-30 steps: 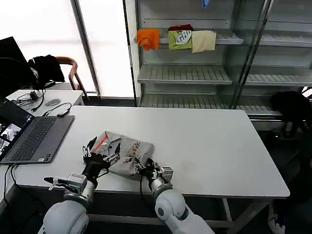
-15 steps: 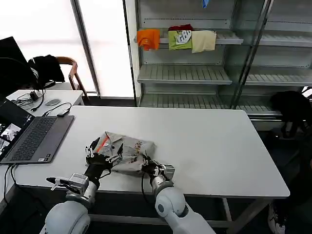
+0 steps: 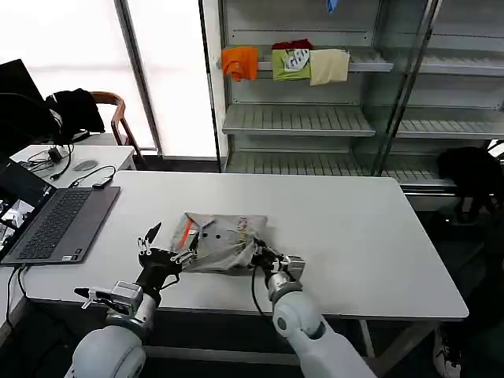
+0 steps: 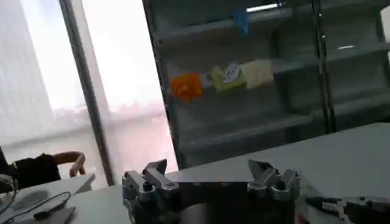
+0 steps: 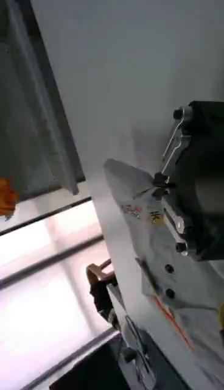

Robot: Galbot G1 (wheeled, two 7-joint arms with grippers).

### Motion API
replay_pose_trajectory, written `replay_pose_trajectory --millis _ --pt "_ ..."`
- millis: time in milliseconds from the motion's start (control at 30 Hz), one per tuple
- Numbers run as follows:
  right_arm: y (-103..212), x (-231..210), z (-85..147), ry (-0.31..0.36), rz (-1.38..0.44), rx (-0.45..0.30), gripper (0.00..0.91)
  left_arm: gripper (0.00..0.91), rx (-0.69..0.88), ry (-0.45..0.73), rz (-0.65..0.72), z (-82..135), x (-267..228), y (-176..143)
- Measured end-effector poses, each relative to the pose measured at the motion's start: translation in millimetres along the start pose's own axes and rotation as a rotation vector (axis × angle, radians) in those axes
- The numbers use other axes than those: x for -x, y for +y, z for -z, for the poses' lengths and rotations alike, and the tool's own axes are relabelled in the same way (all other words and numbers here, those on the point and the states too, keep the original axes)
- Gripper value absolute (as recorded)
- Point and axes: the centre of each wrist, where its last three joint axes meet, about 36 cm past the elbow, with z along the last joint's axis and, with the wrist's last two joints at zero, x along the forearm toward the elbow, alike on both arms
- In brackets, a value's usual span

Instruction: Fold and organize the clothes.

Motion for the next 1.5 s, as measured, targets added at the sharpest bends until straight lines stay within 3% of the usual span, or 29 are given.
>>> replay_pose_trajectory --millis 100,133,167,367,800,1000,1167,1500 --pt "-18.9 -0.8 3.7 -0.011 -0.026 -0.016 0.000 0.907 -0.001 -0.001 -0.003 0.1 1.3 -1.3" --pt "-25.1 -0.6 5.4 -0.015 -0.037 -0.023 0.040 0.907 -0.001 -0.002 -0.005 0.1 1.7 -1.7" --pt "-31.9 -0.2 7.7 -0.019 -0.047 -0.031 0.907 0.907 -0.001 -0.002 -0.005 0.1 2.0 -1.8" --pt "-61.9 0.0 23.0 -0.040 -0.079 -0.092 0.907 0.907 0.000 -0.001 -0.005 -0.5 2.3 -1.8" --pt "-126.4 -35.8 64.2 -0.062 -0.172 -0.327 0.907 0.907 -0.005 -0.004 -0.005 0.4 -2.0 -2.2" --pt "-149.5 -77.4 78.2 -0.147 -0.230 -0.364 0.907 0.907 -0.024 -0.006 -0.017 -1.9 -6.6 -8.9" --pt "-149.9 -117.6 69.9 -0.244 -0.285 -0.393 0.907 0.907 -0.054 -0.008 -0.011 -11.5 -10.9 -16.9" --pt "-144.2 -185.2 29.6 -0.399 -0.376 -0.427 0.907 0.907 -0.108 -0.021 0.026 -44.1 -27.0 -17.1"
